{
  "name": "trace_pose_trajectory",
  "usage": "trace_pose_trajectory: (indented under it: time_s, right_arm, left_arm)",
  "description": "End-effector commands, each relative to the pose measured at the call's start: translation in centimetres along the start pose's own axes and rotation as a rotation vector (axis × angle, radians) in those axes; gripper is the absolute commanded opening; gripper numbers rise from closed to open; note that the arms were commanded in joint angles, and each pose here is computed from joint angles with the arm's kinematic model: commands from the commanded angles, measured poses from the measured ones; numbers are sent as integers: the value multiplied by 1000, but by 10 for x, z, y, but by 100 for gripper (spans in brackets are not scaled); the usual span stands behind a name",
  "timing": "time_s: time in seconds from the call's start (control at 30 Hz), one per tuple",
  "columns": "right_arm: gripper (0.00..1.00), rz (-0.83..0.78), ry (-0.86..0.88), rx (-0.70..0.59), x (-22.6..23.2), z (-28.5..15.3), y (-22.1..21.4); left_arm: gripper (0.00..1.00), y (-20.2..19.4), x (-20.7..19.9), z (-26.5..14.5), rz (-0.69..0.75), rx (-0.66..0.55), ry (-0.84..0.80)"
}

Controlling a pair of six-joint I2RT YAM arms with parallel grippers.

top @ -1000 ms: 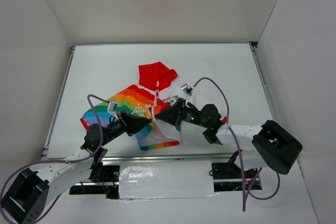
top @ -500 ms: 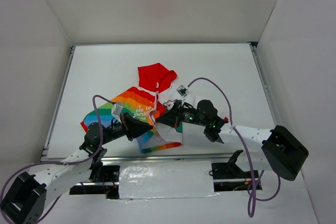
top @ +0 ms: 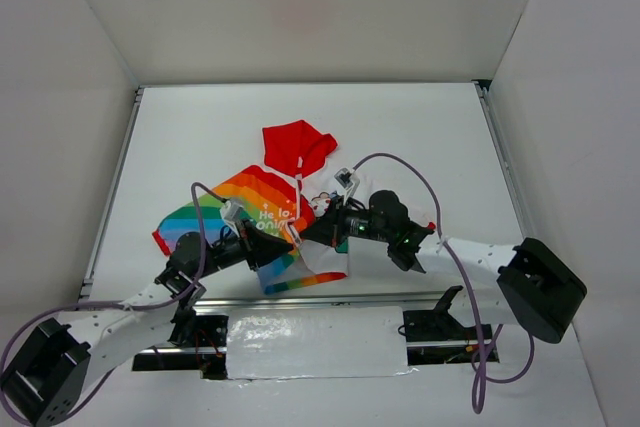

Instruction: Zip up the jacket

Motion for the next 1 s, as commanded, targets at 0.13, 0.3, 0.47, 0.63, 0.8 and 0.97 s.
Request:
trace_pose_trajectory:
  time_s: [0.13, 0.3, 0.47, 0.63, 0.8, 0.97]
  right_arm:
    - [0, 61, -132, -28, -23, 15, 9]
    - [0, 100, -189, 23, -32, 16, -9]
    - [0, 145, -266, 99, -48, 20, -29]
    - [0, 151, -246, 138, -51, 27, -41]
    - [1, 142, -243, 122, -52, 24, -42]
    - [2, 130, -231, 118, -49, 24, -40]
  left_arm:
    - [0, -37, 39, -2, -89, 89, 147]
    - [0, -57, 49, 2, -120, 142, 197]
    - [0, -72, 61, -5, -133, 153, 248]
    - [0, -76, 72, -6, -119, 154, 300]
    - [0, -78, 79, -4, -122, 157, 325]
    - [0, -82, 84, -5, -128, 171, 344]
Point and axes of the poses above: each gripper's point midway between its finger pads, its own z axis out along the fingers, its own x axis along the line the jaws close on, y = z × x, the point moved 4 cm from there along -z, back along the fingers, and after that the axes turned 15 degrees about -z, right-handed, at the moved point
